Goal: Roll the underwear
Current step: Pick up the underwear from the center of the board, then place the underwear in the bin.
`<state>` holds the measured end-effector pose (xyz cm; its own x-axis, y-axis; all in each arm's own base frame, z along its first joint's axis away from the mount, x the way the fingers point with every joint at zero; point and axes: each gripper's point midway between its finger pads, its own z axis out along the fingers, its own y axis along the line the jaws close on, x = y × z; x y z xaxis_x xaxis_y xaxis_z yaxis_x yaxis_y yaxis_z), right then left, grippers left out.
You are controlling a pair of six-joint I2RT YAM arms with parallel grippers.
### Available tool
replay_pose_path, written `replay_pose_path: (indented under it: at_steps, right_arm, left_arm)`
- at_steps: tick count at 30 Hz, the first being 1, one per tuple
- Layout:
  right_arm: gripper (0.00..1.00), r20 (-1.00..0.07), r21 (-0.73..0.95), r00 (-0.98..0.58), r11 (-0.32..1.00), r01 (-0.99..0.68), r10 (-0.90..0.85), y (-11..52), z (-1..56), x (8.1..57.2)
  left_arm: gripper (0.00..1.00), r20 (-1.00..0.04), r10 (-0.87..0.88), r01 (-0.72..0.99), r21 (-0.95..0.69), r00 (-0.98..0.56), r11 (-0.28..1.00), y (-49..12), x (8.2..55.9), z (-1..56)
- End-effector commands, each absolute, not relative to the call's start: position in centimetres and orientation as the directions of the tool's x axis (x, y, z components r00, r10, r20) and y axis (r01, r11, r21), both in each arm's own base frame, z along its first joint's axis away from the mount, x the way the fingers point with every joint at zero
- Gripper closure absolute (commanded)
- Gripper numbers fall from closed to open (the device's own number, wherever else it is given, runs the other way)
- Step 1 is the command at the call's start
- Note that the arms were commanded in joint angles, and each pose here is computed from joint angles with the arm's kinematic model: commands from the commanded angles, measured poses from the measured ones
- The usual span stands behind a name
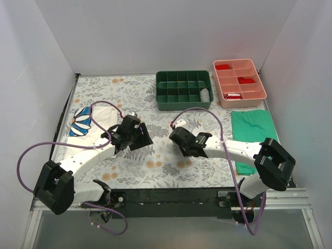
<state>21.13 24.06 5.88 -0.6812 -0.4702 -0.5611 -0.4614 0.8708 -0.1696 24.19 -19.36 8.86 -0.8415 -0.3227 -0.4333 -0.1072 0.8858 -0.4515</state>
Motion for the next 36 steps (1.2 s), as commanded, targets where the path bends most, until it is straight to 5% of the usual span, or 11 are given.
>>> replay_pose_path:
  at_steps: [1,27,34,36]
  right_arm:
    - [0.99,-0.643,-0.168,-0.651,0.904,-0.394,-0.404,23.7,10.3,23.8]
    - [0.99,-0.77,-0.193,-0.608,0.979,-0.071,-0.196,16.4,20.5,36.6]
    - [0.99,-0.751,-0.209,-0.636,0.978,-0.025,-0.177,16.2,21.2,39.9]
    - [0.99,-0.757,-0.188,-0.634,0.982,-0.018,-0.157,16.6,21.6,40.7]
  left_arm:
    - [0.46,-0.431,-0.315,-0.099,-0.453,-0.846,0.886,-19.3,24.0,8.4]
    - [0.48,-0.378,-0.232,-0.017,-0.494,-0.896,0.87,-20.9,22.9,7.4]
    - [0.27,-0.417,-0.199,0.052,-0.517,-0.887,0.854,-21.4,23.0,8.7]
    - [0.09,-0.427,-0.203,0.056,-0.52,-0.881,0.852,-21.4,23.0,9.0]
